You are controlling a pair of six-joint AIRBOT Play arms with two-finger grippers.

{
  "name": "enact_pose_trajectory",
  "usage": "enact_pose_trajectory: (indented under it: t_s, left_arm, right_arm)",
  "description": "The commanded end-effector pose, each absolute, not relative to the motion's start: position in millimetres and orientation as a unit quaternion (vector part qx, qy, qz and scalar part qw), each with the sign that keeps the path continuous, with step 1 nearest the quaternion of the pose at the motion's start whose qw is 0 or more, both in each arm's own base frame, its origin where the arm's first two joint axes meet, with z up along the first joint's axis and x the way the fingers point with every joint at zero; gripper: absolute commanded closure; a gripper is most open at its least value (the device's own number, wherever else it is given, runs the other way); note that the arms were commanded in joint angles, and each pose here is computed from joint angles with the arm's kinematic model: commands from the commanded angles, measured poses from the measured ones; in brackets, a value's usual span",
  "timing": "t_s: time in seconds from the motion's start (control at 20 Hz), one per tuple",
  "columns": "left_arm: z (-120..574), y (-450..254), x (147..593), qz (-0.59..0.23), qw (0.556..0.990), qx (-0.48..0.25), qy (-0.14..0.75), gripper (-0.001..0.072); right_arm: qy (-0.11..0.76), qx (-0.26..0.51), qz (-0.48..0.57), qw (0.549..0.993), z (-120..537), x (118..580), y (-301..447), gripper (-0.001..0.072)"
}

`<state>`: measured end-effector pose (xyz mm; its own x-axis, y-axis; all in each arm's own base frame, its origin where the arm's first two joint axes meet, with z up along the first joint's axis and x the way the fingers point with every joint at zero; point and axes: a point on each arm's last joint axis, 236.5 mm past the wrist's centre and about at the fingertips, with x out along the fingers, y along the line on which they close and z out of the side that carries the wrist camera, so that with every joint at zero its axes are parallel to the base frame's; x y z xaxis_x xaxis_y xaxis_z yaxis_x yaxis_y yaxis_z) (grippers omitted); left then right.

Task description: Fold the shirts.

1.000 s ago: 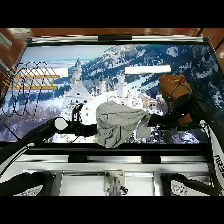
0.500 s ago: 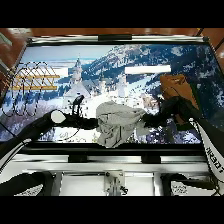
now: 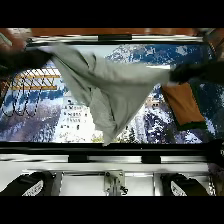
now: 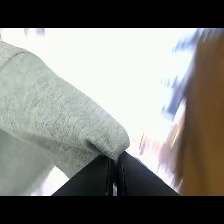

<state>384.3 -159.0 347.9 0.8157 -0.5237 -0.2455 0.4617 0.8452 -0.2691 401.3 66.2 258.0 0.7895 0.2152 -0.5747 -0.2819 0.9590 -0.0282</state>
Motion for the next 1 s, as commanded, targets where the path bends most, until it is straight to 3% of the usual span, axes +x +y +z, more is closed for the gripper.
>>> enact_pose_trajectory:
  t_s: [0.0, 0.15, 0.35, 0.65, 0.95]
  left_arm:
    - [546, -123, 282, -0.250, 0.961, -0.061, -0.098, 0.0675]
    - [613, -115, 203, -0.269, 0.940, -0.079, -0.197, 0.0675]
    - [585, -113, 188, -0.262, 0.953, -0.057, -0.139, 0.0676]
    - [479, -100, 218, -0.213, 0.974, -0.007, 0.078, 0.0675]
    - [348, -120, 264, -0.222, 0.934, -0.065, 0.272, 0.0675]
  right_arm:
    - [-0.034, -0.064, 0.114, 0.991, 491, 315, 61, 0.0643]
    - [-0.186, -0.029, 0.130, 0.973, 582, 231, 64, 0.0643]
    - [-0.246, -0.024, 0.125, 0.961, 615, 186, 58, 0.0642]
    - [-0.160, -0.058, 0.106, 0.980, 575, 230, 54, 0.0642]
    - [-0.162, 0.001, 0.121, 0.979, 562, 349, 65, 0.0642]
